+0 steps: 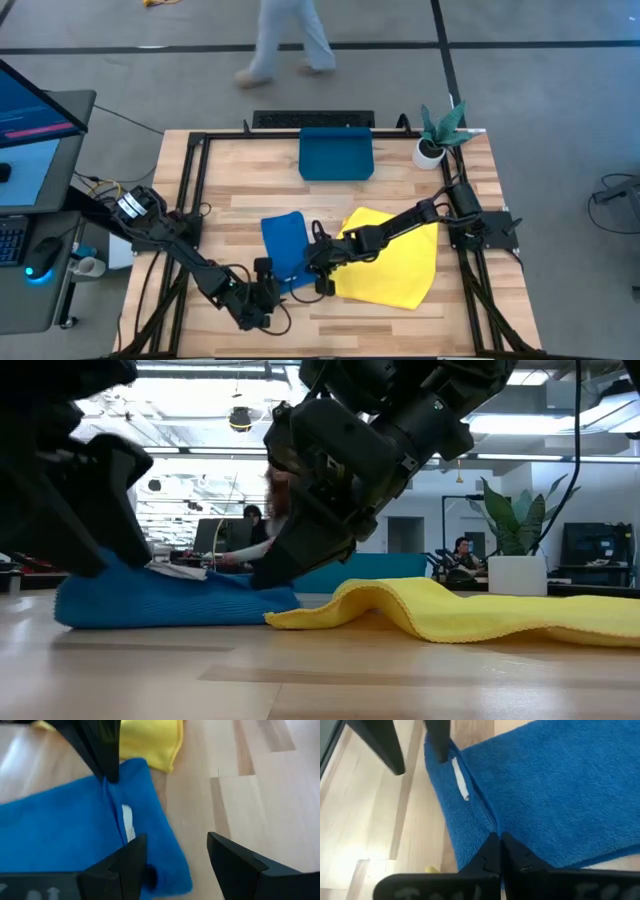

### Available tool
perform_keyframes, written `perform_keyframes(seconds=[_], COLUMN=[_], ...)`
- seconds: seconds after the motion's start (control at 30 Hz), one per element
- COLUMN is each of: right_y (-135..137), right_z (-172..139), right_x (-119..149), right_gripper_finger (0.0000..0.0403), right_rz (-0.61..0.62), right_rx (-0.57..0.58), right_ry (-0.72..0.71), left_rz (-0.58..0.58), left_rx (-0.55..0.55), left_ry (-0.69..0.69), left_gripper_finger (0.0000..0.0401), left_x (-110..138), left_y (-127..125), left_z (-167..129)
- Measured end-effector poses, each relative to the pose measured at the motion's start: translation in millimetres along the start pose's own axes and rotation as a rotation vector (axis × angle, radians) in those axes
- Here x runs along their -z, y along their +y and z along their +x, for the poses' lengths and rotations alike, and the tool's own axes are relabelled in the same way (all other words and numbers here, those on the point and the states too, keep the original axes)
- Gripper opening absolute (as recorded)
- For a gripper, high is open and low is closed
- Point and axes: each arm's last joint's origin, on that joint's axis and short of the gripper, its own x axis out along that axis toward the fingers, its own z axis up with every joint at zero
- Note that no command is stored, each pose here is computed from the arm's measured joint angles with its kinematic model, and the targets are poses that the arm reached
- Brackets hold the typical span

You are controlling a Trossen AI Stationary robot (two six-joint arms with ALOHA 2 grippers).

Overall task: Roll microfiber towels into tight, uniform cylinder then place into a basket
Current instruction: Roll the blue microfiber cloth

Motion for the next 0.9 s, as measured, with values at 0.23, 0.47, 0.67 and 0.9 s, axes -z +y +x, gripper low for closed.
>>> perform_keyframes(seconds=[0.23,0.47,0.67,0.9], right_y=[-0.1,-0.1,-0.1,-0.1], right_z=[0.0,0.0,0.0,0.0], right_x=[0.3,0.3,0.4,0.4], right_gripper_finger=[0.0012,0.0017,0.0012,0.0018], right_rz=[0.0,0.026,0.036,0.036], right_rx=[0.001,0.0,0.0,0.0], right_ry=[0.003,0.004,0.004,0.004], left_rz=[-0.09,-0.114,-0.106,-0.012], left_rx=[0.018,0.01,-0.038,-0.094], left_ry=[0.065,0.102,0.063,-0.068], left_gripper_finger=[0.0199,0.0199,0.0199,0.0199], left_x=[8.0,10.5,8.4,-1.6], left_y=[5.9,8.3,10.6,-4.8], left_z=[3.6,4.1,5.0,-6.7])
